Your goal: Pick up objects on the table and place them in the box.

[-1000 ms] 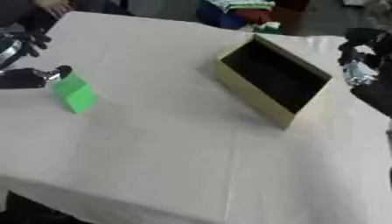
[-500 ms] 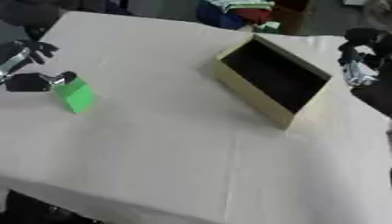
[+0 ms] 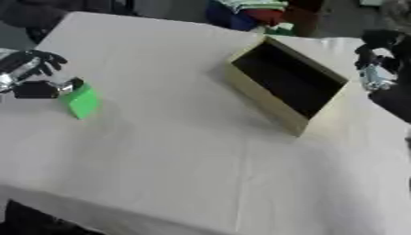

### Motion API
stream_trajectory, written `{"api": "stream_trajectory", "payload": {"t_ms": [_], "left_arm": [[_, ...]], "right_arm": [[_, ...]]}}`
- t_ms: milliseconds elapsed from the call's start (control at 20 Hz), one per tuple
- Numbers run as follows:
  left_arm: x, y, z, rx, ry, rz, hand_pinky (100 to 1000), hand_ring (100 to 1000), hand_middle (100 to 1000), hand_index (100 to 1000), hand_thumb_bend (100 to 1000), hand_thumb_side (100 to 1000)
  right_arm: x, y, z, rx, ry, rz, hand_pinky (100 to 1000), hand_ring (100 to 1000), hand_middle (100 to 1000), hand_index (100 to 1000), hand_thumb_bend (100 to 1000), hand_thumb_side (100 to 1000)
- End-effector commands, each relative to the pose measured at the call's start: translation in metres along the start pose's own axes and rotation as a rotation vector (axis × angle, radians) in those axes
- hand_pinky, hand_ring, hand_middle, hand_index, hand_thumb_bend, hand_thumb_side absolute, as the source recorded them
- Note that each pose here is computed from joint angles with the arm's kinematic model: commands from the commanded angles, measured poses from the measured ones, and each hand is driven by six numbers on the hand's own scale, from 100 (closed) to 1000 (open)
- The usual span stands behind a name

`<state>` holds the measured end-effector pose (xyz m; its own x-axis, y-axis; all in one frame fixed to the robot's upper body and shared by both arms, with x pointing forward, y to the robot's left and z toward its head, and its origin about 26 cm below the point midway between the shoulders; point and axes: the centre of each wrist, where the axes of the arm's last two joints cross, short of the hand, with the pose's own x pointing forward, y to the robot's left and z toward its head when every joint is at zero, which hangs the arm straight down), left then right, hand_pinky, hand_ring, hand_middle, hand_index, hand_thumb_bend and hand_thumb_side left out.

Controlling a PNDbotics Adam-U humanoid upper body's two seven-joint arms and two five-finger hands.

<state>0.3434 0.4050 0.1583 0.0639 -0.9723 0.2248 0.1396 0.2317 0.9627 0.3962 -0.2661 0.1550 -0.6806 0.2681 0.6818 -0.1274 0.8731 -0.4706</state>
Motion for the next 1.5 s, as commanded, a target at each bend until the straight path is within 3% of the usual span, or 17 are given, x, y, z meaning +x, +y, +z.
{"api": "stream_trajectory", "payload": {"t_ms": [50, 800, 900, 1050, 1150, 1200, 1350, 1500], "left_arm": [[0.0, 0.01, 0.0, 0.009, -0.003, -0.021, 765, 712, 714, 872, 427, 762], [-0.003, -0.008, -0.001, -0.065, 0.01, -0.012, 732, 668, 666, 832, 361, 738], [-0.003, -0.008, -0.001, -0.068, 0.011, -0.011, 722, 647, 641, 817, 316, 698], [-0.003, -0.007, 0.0, -0.058, 0.01, -0.013, 701, 610, 602, 797, 111, 484], [-0.002, -0.005, 0.001, -0.045, 0.005, -0.013, 700, 608, 599, 795, 100, 471], [-0.001, -0.004, 0.001, -0.038, 0.002, -0.012, 692, 592, 580, 781, 100, 374], [0.006, 0.008, 0.004, 0.025, -0.039, 0.005, 687, 577, 565, 772, 100, 330], [0.018, 0.025, 0.008, 0.106, -0.094, 0.016, 683, 569, 554, 766, 100, 378]], "right_arm": [[0.005, -0.007, -0.004, 0.004, -0.019, 0.023, 637, 873, 588, 793, 100, 386], [0.006, -0.007, -0.005, 0.008, -0.022, 0.023, 637, 873, 588, 794, 100, 385], [0.006, -0.007, -0.005, 0.008, -0.022, 0.024, 637, 873, 588, 794, 100, 384], [0.006, -0.007, -0.005, 0.009, -0.022, 0.024, 637, 873, 588, 794, 100, 384], [0.006, -0.007, -0.005, 0.008, -0.021, 0.024, 637, 873, 588, 794, 100, 384], [0.006, -0.007, -0.005, 0.008, -0.021, 0.024, 637, 873, 588, 794, 100, 384], [0.005, -0.007, -0.004, 0.007, -0.02, 0.024, 637, 873, 588, 794, 100, 384], [0.005, -0.007, -0.004, 0.007, -0.018, 0.024, 638, 873, 588, 794, 100, 384]]}}
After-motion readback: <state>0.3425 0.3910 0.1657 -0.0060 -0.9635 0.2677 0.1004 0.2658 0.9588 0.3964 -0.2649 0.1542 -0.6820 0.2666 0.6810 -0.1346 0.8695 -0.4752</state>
